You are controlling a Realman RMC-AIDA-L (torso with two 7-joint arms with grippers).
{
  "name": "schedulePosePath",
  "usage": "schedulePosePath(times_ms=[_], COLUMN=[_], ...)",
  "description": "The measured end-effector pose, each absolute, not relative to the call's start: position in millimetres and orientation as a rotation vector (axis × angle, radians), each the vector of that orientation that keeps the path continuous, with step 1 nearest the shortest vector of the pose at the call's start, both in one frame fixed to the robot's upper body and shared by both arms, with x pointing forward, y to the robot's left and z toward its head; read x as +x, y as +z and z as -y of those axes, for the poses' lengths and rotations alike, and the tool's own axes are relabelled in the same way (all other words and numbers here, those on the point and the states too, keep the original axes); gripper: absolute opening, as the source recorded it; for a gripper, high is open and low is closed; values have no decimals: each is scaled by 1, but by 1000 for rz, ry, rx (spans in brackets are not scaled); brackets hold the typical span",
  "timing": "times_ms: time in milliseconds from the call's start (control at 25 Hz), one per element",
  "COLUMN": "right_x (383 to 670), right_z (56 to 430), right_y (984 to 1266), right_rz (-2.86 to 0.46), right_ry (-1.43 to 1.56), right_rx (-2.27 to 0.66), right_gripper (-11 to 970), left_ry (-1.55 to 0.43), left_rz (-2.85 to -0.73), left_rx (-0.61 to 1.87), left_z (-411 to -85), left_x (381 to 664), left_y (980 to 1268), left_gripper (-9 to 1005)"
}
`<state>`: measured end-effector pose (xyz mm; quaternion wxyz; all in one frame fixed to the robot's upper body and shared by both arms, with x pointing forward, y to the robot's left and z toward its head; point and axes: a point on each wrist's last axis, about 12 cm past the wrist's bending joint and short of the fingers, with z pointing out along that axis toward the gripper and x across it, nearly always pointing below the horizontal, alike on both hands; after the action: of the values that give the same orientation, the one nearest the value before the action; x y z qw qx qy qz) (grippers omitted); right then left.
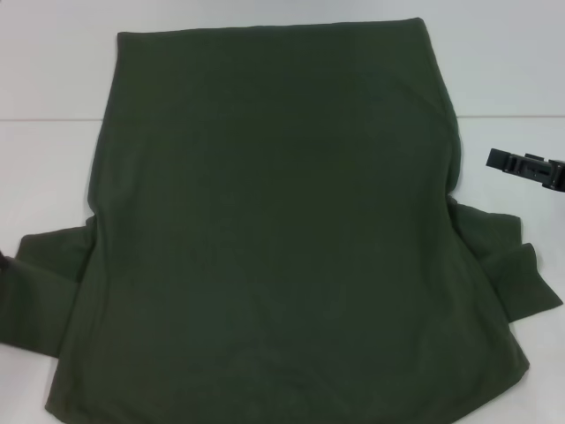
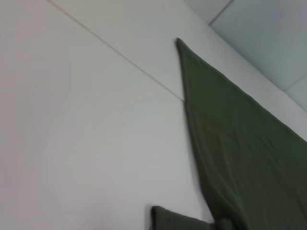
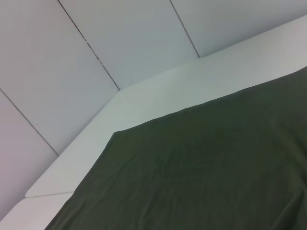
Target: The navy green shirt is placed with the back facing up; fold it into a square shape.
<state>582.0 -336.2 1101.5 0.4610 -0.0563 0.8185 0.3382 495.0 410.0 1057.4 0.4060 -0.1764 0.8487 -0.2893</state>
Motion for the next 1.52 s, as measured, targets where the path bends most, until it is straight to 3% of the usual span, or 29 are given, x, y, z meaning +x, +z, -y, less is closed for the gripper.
schedulePosePath(times_ms=[1040, 1240, 1520], right_x=[583, 583, 582], right_z=[337, 336, 336], right_y=[1102, 1102, 1102], right_rz=[-2004, -2003, -2004], right_ry=[829, 834, 838], right_rx=[-127, -129, -127], right_gripper=[947, 947, 947], left_ry=[-641, -702, -922], left_rz=[-2144, -2159, -2155], left_rx=[-604, -549, -402], left_z=[-437, -428, -401], left_x=[494, 501, 510], left_y=[1069, 1075, 1108], left_gripper=[0, 1, 4])
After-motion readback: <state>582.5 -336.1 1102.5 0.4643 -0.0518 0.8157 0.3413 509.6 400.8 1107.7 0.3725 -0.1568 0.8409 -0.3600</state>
